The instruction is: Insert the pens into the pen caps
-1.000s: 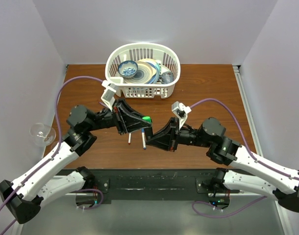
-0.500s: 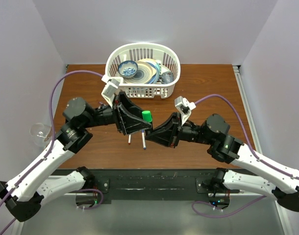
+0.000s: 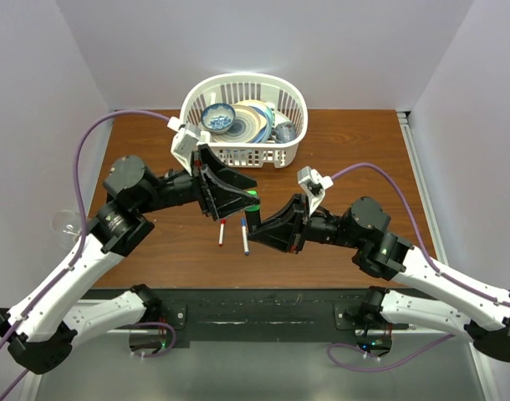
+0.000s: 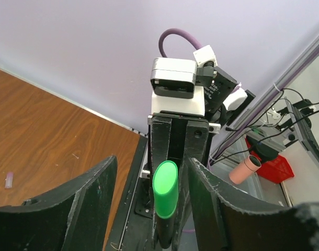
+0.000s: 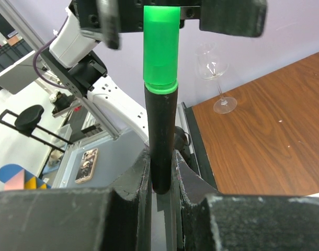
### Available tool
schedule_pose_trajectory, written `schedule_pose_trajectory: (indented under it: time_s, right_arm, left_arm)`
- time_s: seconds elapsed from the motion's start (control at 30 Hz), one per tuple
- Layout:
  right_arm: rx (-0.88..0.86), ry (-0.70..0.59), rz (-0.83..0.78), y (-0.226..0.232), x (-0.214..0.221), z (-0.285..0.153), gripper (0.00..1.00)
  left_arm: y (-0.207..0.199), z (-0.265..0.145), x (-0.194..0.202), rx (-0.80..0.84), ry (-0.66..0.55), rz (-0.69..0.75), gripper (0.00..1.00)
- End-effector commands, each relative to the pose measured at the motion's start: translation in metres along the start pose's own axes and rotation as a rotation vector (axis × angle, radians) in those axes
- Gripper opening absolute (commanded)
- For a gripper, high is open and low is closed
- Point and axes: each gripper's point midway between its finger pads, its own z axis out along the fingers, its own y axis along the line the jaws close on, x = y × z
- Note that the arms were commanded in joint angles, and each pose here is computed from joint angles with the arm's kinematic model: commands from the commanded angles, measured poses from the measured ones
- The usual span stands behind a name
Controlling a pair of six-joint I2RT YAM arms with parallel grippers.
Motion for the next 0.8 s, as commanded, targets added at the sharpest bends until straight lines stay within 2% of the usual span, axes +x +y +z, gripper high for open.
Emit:
schedule_pose_trajectory:
  time_s: [0.0,0.03,0.1,0.13,0.17,0.2,0.23,0.37,0.53,0.6,0.77]
  right_arm:
    - [-0.046,-0.04,-0.011,0.011,-0.012,0.0,0.0]
    - [-0.046,-0.04,-0.014,0.011,-0.012,0.0,0.0]
    - [-0.037,-0.035,-0.016,0.01,-0.013,0.001,0.0]
    - [-0.036,-0.036,-0.021,0.01,-0.014,0.001,0.0]
    - [-0.037,-0.04,-0.023,0.01,-0.016,0.001,0.0]
    - [-0.035,-0.043,-0.025,0.01,-0.017,0.002,0.0]
    - [-0.028,-0.053,-0.027,0.01,-0.021,0.003,0.0]
    - [0.01,-0.133,-0.086,0.012,-0.054,0.004,0.0]
    - [0.051,-0.193,-0.219,0.025,-0.11,0.007,0.0]
    - [0.088,-0.183,-0.24,0.017,-0.116,0.014,0.0]
    - [0.122,-0.253,-0.282,0.018,-0.146,0.014,0.0]
  left_arm:
    - [-0.004,0.002,-0.008,0.02,-0.021,0.042,0.57]
    - [-0.003,0.002,-0.006,0.021,-0.014,0.035,0.55]
    - [-0.007,0.005,-0.007,0.058,-0.02,0.041,0.46]
    - [-0.009,0.005,-0.006,0.074,-0.015,0.038,0.37]
    - [-0.009,0.006,-0.001,0.089,-0.002,0.025,0.14]
    - [-0.013,0.008,0.004,0.126,0.021,-0.001,0.03]
    - [-0.014,0.008,0.01,0.143,0.041,-0.028,0.0]
    - [-0.011,0.001,0.052,0.213,0.123,-0.178,0.0]
    - [-0.003,-0.012,0.076,0.144,0.168,-0.214,0.0]
    - [-0.001,-0.014,0.083,0.14,0.195,-0.231,0.0]
    - [0.0,-0.017,0.096,0.152,0.242,-0.246,0.0]
